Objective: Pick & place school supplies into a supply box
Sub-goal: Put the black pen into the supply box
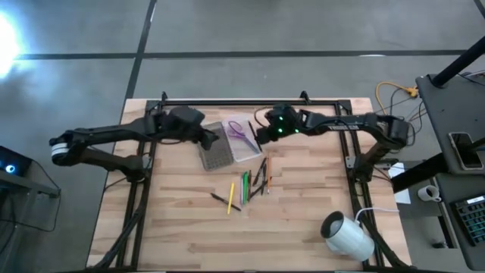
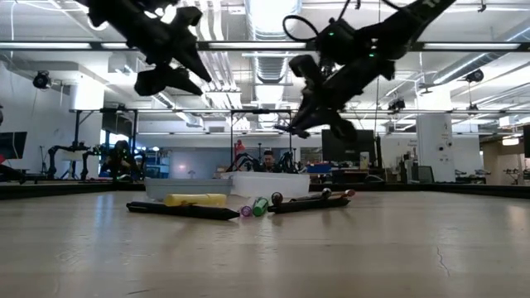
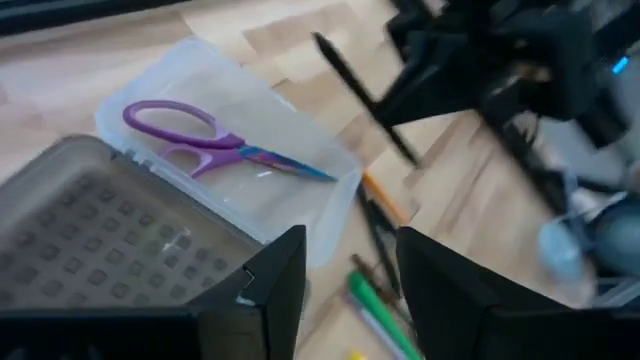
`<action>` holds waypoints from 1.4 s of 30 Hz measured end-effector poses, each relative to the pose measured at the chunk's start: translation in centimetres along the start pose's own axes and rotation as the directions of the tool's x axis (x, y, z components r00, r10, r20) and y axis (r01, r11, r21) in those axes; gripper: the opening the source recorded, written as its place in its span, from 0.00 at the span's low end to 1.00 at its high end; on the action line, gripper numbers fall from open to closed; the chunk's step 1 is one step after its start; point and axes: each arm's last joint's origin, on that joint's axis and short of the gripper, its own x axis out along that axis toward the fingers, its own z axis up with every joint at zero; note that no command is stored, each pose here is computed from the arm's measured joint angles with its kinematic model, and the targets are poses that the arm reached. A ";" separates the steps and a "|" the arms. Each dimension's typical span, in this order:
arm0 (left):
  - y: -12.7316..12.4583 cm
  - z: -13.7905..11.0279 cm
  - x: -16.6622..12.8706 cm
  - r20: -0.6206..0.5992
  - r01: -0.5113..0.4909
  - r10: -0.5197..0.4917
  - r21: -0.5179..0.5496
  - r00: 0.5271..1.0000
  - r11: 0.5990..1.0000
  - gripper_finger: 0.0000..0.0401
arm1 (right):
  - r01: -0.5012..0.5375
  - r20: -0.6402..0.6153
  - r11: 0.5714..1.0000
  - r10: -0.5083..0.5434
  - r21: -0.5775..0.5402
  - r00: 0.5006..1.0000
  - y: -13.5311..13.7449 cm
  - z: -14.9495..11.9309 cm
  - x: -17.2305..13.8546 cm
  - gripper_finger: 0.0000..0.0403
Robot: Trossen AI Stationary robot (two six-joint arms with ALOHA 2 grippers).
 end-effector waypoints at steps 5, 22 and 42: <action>1.1 -1.2 -0.9 0.068 0.010 -0.005 -0.075 0.998 0.997 0.35 | 0.067 -0.036 0.998 -0.067 -0.008 0.997 -0.4 2.2 2.7 0.04; 1.5 -1.7 -1.4 0.086 0.010 -0.004 -0.070 0.996 0.997 0.35 | 0.338 -0.056 0.941 -0.339 -0.030 0.939 -2.0 4.7 6.5 0.12; 2.0 -2.5 -1.2 -0.027 0.000 0.001 0.034 1.000 0.999 0.35 | 0.373 -0.111 0.906 -0.399 -0.199 0.910 -1.1 4.6 3.4 0.32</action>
